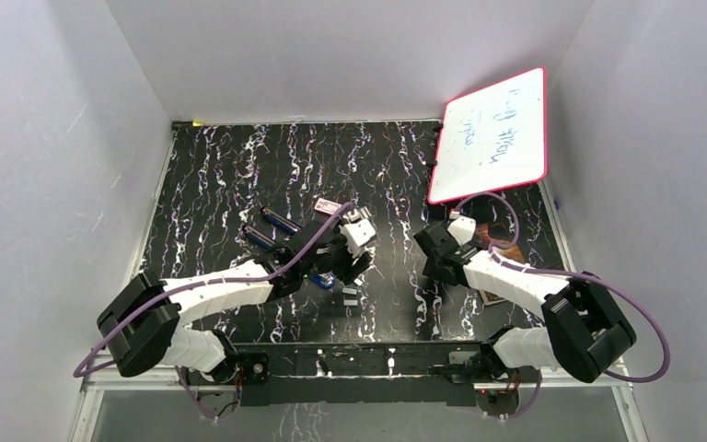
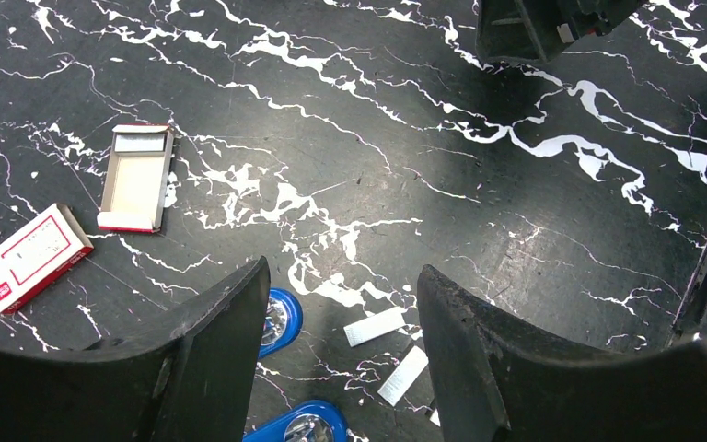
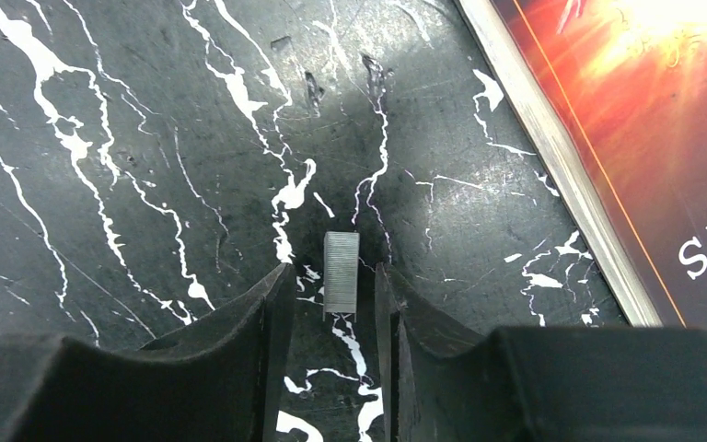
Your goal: Load the staples into the stapler
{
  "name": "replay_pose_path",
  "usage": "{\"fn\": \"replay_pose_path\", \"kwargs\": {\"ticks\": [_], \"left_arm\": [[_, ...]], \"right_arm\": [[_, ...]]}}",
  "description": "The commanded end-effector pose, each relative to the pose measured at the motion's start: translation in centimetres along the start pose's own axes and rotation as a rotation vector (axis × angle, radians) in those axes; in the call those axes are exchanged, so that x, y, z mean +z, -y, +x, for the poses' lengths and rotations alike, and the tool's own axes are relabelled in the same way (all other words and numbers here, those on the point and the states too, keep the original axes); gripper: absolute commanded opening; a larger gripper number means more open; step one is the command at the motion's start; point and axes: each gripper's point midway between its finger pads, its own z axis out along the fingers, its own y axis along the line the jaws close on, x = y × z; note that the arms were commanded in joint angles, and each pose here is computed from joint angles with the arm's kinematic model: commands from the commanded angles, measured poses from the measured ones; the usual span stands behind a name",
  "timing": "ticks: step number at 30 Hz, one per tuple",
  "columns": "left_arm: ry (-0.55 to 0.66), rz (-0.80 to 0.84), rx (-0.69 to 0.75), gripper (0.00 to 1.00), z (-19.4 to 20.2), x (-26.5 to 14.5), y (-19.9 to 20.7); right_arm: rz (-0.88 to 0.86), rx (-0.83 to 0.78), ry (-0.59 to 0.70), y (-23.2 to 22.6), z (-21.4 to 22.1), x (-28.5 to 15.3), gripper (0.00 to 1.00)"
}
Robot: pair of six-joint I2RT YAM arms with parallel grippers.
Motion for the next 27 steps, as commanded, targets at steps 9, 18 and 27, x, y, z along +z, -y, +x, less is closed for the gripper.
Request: {"fn": "replay_pose_path", "kwargs": {"ticks": [9, 18, 27], "left_arm": [[0.046, -0.004, 0.002, 0.58, -1.8, 0.1, -0.4], [0.061, -0.023, 0.001, 0.57, -2.3, 0.3, -0.8], [0.089, -0.117, -0.032, 0.56, -3.1, -0.5, -3.4]], "right_arm": [[-0.005, 0.025, -0.003, 0.0, 0.7, 0.4, 0.37], [-0.03, 0.003, -0.007, -0.3, 0.8, 0.6, 0.28], [-0.241, -0.201, -0.003, -5.1, -0.4, 0.3, 0.29]]}}
